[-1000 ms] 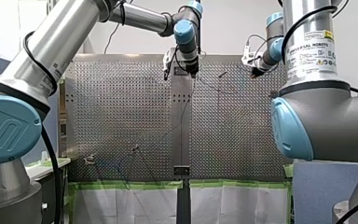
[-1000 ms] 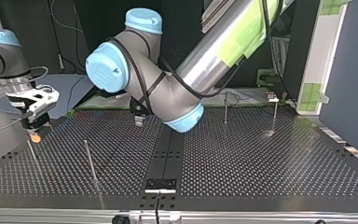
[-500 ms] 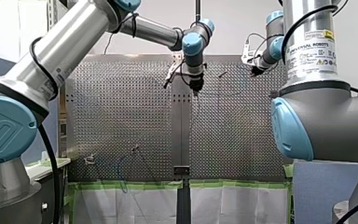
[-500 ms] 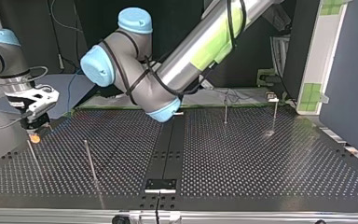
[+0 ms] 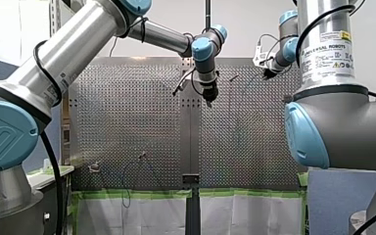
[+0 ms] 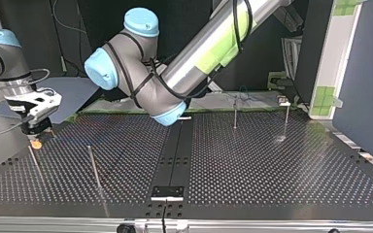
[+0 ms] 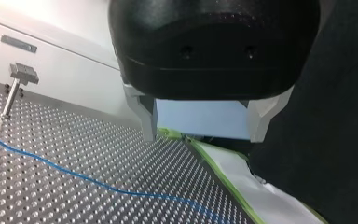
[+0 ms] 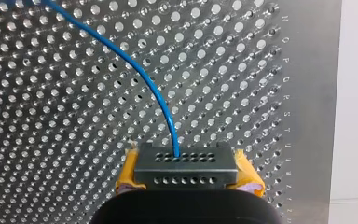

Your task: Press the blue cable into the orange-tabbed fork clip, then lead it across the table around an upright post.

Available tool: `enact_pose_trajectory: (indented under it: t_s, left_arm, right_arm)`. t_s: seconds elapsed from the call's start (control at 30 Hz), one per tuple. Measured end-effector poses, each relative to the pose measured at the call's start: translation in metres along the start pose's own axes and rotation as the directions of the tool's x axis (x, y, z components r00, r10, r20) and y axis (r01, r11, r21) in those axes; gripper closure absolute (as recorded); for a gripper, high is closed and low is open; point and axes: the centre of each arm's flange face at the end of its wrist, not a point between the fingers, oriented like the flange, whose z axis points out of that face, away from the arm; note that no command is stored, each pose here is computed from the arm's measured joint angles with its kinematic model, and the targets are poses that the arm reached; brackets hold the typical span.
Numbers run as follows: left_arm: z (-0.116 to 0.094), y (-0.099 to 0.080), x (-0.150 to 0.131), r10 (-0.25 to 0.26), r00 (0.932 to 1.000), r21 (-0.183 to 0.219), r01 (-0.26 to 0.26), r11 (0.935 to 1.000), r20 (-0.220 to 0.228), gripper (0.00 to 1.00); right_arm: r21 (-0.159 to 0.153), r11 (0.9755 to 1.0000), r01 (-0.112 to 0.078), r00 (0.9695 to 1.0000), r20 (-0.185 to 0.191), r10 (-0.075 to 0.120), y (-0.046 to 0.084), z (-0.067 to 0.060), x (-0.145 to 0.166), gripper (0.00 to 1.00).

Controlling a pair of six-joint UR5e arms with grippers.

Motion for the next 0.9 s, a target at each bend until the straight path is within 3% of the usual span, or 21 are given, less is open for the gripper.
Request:
enact_pose_trajectory:
  t_s: [0.2,0.47,0.7,0.9]
  left_arm:
    - [0.004,-0.004,-0.004,-0.054,0.9980,0.049,0.052,0.9974,0.032,0.06]
    - [0.010,-0.011,-0.012,-0.148,0.9856,0.123,0.137,0.9828,0.082,0.06]
    - [0.013,-0.013,-0.022,-0.236,0.9638,0.195,0.209,0.9581,0.124,0.06]
    - [0.003,-0.014,-0.038,-0.318,0.9325,0.276,0.265,0.9241,0.171,0.06]
  right_arm:
    - [0.005,1.0000,0.002,1.0000,-0.005,-0.002,-0.003,-0.002,0.003,1.00]
    - [0.013,0.9999,0.005,0.9998,-0.018,-0.005,-0.009,-0.007,0.010,1.00]
    - [0.022,0.9997,0.002,0.9999,-0.014,-0.002,-0.015,-0.011,0.010,1.00]
    - [0.035,0.9994,0.005,0.9998,-0.022,-0.005,-0.026,-0.025,0.014,1.00]
